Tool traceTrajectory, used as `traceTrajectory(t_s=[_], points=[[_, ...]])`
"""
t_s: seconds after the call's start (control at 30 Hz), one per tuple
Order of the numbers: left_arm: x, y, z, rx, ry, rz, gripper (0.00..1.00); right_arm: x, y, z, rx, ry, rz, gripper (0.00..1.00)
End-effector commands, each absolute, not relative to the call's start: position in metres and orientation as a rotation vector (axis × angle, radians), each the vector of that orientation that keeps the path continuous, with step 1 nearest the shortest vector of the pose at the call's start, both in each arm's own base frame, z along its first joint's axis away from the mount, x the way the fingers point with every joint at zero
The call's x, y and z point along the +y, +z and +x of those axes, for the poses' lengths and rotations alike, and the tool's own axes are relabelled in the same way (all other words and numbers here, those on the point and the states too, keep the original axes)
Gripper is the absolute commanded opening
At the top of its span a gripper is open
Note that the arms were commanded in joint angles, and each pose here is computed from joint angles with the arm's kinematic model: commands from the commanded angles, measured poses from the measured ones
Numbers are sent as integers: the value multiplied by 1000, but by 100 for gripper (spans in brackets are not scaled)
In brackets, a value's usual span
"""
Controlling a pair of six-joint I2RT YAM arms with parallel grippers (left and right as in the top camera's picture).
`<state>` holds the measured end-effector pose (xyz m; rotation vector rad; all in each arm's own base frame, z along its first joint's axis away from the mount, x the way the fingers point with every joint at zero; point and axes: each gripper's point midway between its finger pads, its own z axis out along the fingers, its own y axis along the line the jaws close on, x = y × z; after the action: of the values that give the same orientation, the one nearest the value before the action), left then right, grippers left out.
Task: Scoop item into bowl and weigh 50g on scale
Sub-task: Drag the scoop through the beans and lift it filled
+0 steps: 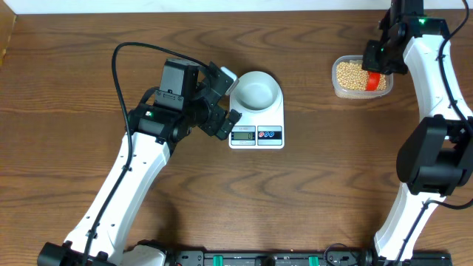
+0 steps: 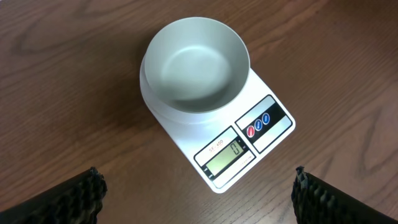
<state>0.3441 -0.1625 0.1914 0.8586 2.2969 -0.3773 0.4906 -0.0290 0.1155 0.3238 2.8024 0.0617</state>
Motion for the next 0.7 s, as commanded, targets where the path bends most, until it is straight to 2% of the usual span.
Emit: traceTrajectory(t_s=[0.0, 0.67], points=[[-162, 188, 345, 2303, -373, 861, 98, -13, 111, 494, 2814, 186, 267, 1], [-162, 188, 345, 2303, -373, 861, 98, -12, 114, 496, 2720, 669, 305, 1]])
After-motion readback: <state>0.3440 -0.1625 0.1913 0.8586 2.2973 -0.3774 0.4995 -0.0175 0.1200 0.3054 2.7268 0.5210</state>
